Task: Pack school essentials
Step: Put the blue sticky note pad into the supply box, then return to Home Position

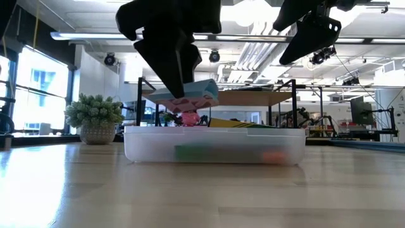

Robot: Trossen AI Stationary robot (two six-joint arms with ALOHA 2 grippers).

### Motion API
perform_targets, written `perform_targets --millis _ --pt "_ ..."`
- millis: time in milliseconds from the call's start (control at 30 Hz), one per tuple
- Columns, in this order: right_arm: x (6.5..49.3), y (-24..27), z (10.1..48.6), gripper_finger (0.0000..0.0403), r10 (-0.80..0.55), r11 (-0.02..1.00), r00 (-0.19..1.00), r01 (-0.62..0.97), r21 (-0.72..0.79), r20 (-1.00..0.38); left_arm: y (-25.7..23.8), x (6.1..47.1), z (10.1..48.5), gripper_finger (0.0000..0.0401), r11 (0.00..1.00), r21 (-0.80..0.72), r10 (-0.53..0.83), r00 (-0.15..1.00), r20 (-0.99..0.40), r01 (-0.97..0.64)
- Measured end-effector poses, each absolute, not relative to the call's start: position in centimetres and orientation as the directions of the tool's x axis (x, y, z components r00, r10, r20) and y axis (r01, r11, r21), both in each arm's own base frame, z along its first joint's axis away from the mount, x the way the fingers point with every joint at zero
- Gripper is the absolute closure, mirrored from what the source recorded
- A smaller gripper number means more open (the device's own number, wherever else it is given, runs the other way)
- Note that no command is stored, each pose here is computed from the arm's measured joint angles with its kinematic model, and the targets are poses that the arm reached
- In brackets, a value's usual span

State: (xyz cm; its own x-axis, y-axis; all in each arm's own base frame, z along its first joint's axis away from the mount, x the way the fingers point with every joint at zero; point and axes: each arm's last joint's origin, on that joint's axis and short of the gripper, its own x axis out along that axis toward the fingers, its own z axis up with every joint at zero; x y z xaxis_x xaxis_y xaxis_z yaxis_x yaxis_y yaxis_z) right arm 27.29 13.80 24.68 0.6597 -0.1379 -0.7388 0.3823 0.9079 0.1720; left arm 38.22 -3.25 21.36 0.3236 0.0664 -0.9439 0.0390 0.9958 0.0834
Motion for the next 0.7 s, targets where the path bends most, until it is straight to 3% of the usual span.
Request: perform_targets --millis 167,500,700 --pt "27.29 13.8 24.68 0.0006 -0.138 0.908 0.66 0.382 0.172 -0.739 -3.0 38.25 21.36 0.0077 0.998 0.064 0.052 0.322 -0.945 0.028" --pt "27.29 13.81 24.68 0.0006 -0.137 0.908 0.66 0.382 0.172 -0.739 -3.0 38.21 21.35 0.0006 0.997 0.072 0.064 0.319 -0.945 0.013" --pt "27.29 13.82 24.67 0.0006 -0.133 0.908 0.659 0.38 0.175 -0.741 -2.94 38.07 21.31 0.0001 0.997 0.079 0.083 0.306 -0.949 -0.027"
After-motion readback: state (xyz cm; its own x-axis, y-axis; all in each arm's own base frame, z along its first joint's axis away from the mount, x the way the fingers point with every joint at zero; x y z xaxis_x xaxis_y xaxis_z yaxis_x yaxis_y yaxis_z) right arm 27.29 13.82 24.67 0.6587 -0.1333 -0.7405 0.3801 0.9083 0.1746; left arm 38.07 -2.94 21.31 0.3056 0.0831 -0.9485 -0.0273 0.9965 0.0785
